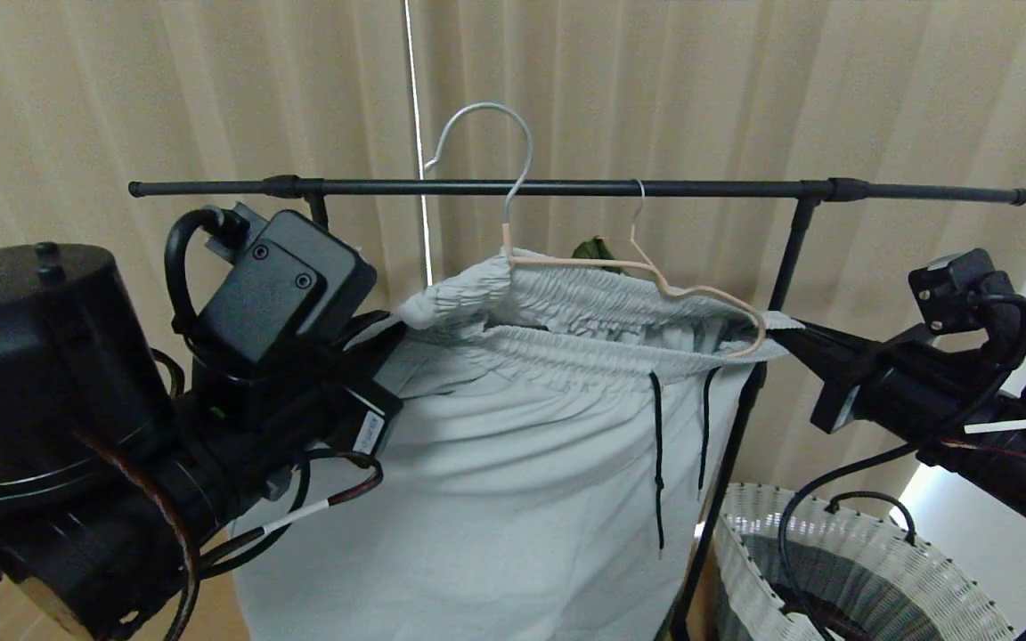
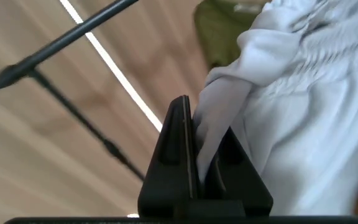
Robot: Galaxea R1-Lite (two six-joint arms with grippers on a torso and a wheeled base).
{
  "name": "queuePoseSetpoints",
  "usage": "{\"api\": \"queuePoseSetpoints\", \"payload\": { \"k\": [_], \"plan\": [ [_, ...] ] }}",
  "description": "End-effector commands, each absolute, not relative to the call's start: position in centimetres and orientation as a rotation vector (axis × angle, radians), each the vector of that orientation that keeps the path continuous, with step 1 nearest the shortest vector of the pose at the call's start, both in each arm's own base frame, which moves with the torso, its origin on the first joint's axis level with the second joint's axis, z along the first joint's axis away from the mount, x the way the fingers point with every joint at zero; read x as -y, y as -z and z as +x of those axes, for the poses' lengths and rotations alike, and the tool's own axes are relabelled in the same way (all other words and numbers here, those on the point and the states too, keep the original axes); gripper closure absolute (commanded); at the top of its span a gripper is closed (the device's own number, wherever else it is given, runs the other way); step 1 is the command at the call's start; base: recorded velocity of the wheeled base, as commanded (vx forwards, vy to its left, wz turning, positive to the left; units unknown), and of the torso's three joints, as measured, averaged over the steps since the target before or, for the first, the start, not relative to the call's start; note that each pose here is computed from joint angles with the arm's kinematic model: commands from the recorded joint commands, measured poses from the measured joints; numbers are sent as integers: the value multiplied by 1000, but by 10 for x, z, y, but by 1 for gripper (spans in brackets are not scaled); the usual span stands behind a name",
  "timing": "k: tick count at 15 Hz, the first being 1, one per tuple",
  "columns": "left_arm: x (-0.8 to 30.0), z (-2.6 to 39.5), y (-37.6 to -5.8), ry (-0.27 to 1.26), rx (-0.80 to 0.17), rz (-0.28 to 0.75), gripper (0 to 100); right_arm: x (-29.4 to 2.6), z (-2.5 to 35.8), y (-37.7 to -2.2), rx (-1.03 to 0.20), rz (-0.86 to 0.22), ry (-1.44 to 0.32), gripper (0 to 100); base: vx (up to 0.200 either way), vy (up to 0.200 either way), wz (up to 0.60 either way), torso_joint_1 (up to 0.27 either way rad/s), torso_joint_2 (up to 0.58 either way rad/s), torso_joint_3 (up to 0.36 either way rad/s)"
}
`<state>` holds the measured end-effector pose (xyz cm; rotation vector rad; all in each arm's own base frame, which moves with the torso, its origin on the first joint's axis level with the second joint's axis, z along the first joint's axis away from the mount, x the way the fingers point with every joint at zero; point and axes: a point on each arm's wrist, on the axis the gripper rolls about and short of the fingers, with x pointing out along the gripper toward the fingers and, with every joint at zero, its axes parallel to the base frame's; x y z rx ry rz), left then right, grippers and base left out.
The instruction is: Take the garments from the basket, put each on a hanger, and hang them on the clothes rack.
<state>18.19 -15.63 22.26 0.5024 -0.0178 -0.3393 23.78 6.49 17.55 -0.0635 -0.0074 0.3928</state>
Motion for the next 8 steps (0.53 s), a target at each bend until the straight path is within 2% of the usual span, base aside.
{"api": "queuePoseSetpoints", "payload": {
  "k": [1, 8],
  "plan": [
    [147, 186, -213, 301, -4, 550, 100, -64, 237, -176, 9, -64, -390, 100, 0, 0, 0, 0, 0, 0],
    [135, 176, -196, 305, -45, 638, 100, -65, 241, -183, 35, -68, -386, 100, 0, 0, 0, 0, 0, 0]
  ]
}}
